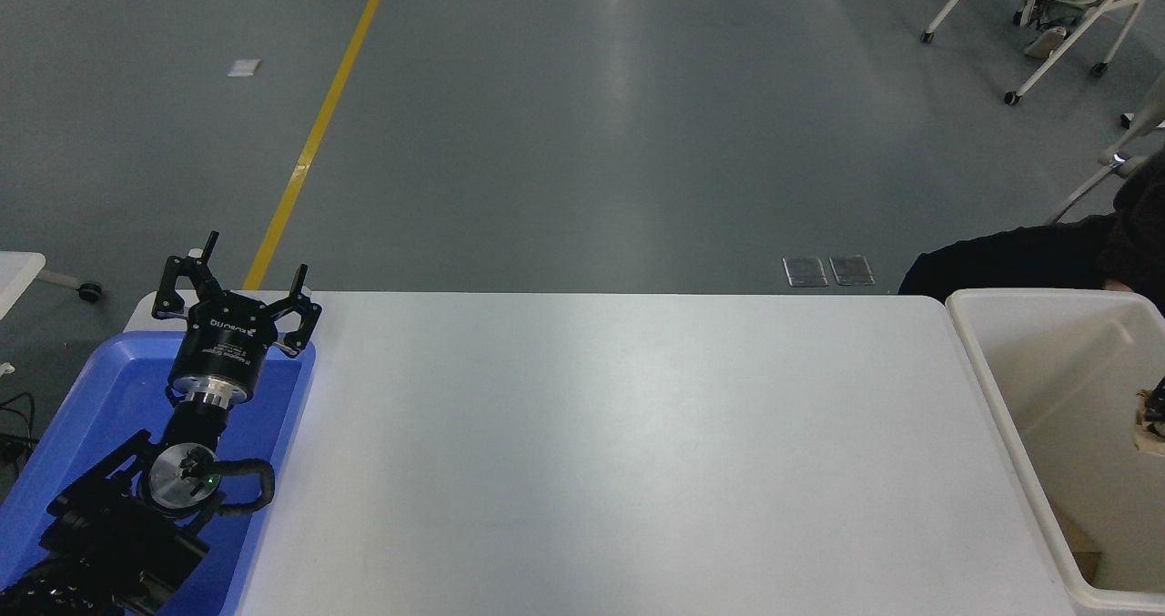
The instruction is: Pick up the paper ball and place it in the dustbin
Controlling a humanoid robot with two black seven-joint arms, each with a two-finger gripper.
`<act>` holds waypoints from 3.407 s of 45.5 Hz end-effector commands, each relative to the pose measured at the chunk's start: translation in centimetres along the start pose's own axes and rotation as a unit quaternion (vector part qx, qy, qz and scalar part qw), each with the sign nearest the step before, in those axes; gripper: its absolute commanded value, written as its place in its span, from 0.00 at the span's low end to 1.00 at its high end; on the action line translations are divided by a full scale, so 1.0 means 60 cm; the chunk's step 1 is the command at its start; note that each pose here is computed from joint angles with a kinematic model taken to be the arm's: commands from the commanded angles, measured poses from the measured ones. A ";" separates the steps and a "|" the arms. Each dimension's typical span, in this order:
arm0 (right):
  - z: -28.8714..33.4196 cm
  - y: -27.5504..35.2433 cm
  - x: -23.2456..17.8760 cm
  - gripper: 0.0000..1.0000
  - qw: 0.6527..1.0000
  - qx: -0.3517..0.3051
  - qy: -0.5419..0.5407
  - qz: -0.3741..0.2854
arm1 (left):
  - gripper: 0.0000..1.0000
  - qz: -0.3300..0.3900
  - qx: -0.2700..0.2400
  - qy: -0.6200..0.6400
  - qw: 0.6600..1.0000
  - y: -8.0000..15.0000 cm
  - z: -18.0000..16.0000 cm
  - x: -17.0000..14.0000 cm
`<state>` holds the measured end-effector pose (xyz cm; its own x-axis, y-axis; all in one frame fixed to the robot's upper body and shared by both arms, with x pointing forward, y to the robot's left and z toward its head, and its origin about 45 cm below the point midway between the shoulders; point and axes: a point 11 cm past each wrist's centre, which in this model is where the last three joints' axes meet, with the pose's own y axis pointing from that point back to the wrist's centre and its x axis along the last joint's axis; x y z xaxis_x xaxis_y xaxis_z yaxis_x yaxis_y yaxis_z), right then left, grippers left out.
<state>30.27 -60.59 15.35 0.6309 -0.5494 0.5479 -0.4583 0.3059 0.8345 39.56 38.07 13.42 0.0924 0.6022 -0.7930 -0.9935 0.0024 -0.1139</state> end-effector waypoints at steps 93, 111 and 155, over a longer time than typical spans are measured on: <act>-0.149 -0.066 -0.048 1.00 0.989 -0.005 -0.128 0.078 | 1.00 -0.001 0.000 0.000 1.000 -0.001 0.000 -0.001; -0.404 0.125 -0.016 1.00 0.984 0.133 0.082 -0.087 | 1.00 -0.004 0.002 0.000 1.000 -0.002 -0.001 -0.003; -0.597 0.490 -0.137 1.00 0.890 0.176 0.326 -0.267 | 1.00 0.001 0.001 0.000 1.000 0.000 -0.001 0.000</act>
<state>35.77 -17.79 35.00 0.9926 0.0761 0.0948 -0.0772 -0.2070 0.9753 39.55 38.03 13.38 0.0920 0.6029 -0.7925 -0.9937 0.0040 -0.1123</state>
